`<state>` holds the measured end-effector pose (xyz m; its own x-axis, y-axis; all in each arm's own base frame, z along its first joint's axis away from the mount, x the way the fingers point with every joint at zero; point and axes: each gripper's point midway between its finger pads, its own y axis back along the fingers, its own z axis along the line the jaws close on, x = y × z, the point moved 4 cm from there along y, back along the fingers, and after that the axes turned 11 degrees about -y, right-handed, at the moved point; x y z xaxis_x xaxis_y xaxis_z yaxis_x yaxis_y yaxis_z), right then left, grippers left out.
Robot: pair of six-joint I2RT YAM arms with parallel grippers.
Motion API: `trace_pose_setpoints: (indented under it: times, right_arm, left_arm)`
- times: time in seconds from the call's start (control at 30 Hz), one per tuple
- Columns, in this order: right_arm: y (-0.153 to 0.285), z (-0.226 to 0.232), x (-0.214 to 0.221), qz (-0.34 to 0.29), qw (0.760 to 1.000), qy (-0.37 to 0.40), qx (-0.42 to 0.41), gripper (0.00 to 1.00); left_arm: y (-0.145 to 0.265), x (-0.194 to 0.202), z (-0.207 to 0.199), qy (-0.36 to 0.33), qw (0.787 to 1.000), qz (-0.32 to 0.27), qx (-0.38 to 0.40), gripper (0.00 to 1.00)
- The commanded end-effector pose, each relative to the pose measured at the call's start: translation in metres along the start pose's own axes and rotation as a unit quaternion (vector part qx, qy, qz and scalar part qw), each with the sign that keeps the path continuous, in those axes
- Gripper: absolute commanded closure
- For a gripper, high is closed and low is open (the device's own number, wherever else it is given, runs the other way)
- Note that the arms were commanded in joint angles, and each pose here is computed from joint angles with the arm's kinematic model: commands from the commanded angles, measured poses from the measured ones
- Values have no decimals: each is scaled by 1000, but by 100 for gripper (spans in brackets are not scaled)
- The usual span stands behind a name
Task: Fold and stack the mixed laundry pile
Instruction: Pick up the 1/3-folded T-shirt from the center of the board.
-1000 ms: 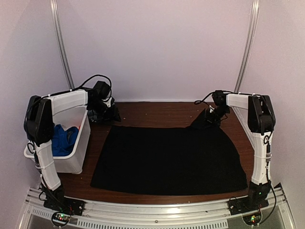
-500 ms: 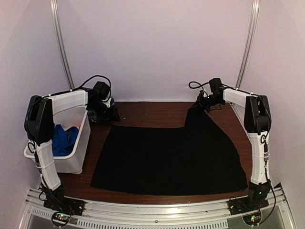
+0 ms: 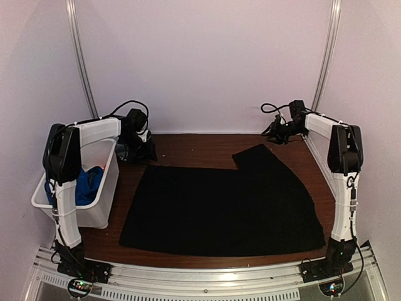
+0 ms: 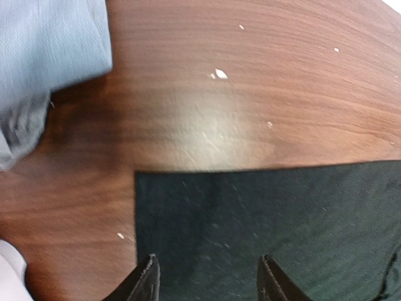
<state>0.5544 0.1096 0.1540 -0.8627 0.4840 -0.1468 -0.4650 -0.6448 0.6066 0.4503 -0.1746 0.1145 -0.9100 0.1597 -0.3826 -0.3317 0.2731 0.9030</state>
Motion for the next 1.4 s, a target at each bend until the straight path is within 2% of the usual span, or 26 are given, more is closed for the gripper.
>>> trace_pose_setpoints:
  times: [0.0, 0.13, 0.33, 0.73, 0.9, 1.03, 1.2, 1.37]
  right_arm:
    - [59, -49, -9, -38, 987, 32, 150, 66]
    - [67, -78, -8, -39, 977, 39, 206, 66]
    - [58, -106, 0, 1, 966, 44, 255, 64]
    - [25, -130, 17, 50, 959, 62, 274, 64]
    - [15, -144, 25, 70, 945, 65, 312, 65]
    - [9, -149, 35, 78, 930, 83, 349, 74]
    - [8, -148, 33, 73, 927, 90, 357, 100]
    - [14, -128, 14, 31, 933, 100, 344, 100]
  left_arm:
    - [-5, -8, 16, -32, 998, 14, -49, 47]
    - [-11, -14, 21, -55, 996, 14, -68, 49]
    - [-19, -22, 29, -61, 994, 22, -85, 50]
    - [-28, -20, 37, -53, 995, 31, -84, 49]
    - [-30, -19, 38, -63, 994, 32, -87, 49]
    - [-31, -18, 40, -69, 993, 32, -93, 49]
    - [-34, -18, 40, -88, 991, 34, -92, 49]
    - [-37, -19, 36, -104, 992, 36, -57, 49]
